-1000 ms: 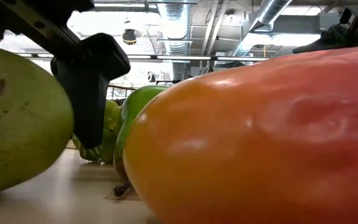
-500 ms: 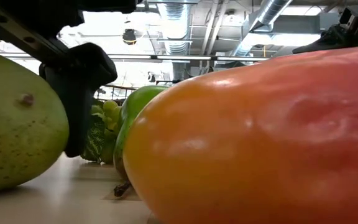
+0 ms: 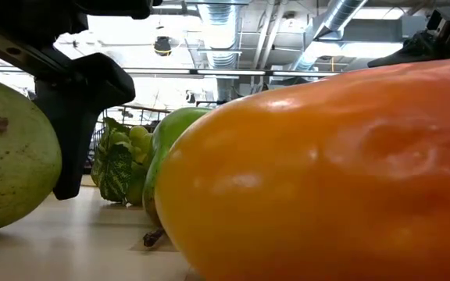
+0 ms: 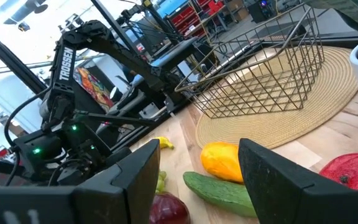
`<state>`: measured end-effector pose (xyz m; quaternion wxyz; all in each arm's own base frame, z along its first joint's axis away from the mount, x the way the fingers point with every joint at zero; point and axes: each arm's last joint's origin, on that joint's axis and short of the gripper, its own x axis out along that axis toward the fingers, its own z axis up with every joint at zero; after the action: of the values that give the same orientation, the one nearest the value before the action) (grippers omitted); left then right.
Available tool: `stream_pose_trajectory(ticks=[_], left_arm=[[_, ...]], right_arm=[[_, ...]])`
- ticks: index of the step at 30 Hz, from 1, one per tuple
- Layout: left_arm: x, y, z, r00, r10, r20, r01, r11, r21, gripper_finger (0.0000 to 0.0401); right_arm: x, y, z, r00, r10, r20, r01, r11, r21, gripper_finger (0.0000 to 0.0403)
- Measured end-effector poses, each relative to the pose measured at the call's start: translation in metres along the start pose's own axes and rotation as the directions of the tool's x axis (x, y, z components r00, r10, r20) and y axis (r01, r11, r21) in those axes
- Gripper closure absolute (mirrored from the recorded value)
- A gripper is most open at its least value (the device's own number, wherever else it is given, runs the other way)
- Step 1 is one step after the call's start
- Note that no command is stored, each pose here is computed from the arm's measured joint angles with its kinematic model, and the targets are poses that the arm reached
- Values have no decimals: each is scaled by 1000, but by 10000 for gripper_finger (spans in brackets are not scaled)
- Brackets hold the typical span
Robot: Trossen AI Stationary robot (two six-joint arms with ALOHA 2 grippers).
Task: Build produce basket
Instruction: Put the left pear into the wire basket
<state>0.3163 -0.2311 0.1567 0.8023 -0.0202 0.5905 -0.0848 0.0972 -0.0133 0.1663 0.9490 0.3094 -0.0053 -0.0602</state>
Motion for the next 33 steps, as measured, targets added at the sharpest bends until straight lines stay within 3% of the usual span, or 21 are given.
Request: stream_pose_trajectory(ticks=[10,15,19,24,29,33], left_arm=[[-31,8,8,1000,3,23,0,993,-115,59],[-77,25,18,988,17,156,18,976,-217,59],[-122,50,22,952,119,281,-21,944,-329,58],[-169,93,24,847,347,403,-121,864,-489,58],[-199,148,24,731,560,390,-193,718,-669,58],[-206,194,24,692,649,317,-229,614,-756,57]], right_arm=[[0,0,0,1000,0,0,0,1000,0,162],[0,0,0,1000,0,0,0,1000,0,162],[0,0,0,1000,0,0,0,1000,0,162],[0,0,0,1000,0,0,0,1000,0,162],[0,0,0,1000,-2,2,2,1000,0,162],[0,0,0,1000,-2,4,2,1000,20,162]])
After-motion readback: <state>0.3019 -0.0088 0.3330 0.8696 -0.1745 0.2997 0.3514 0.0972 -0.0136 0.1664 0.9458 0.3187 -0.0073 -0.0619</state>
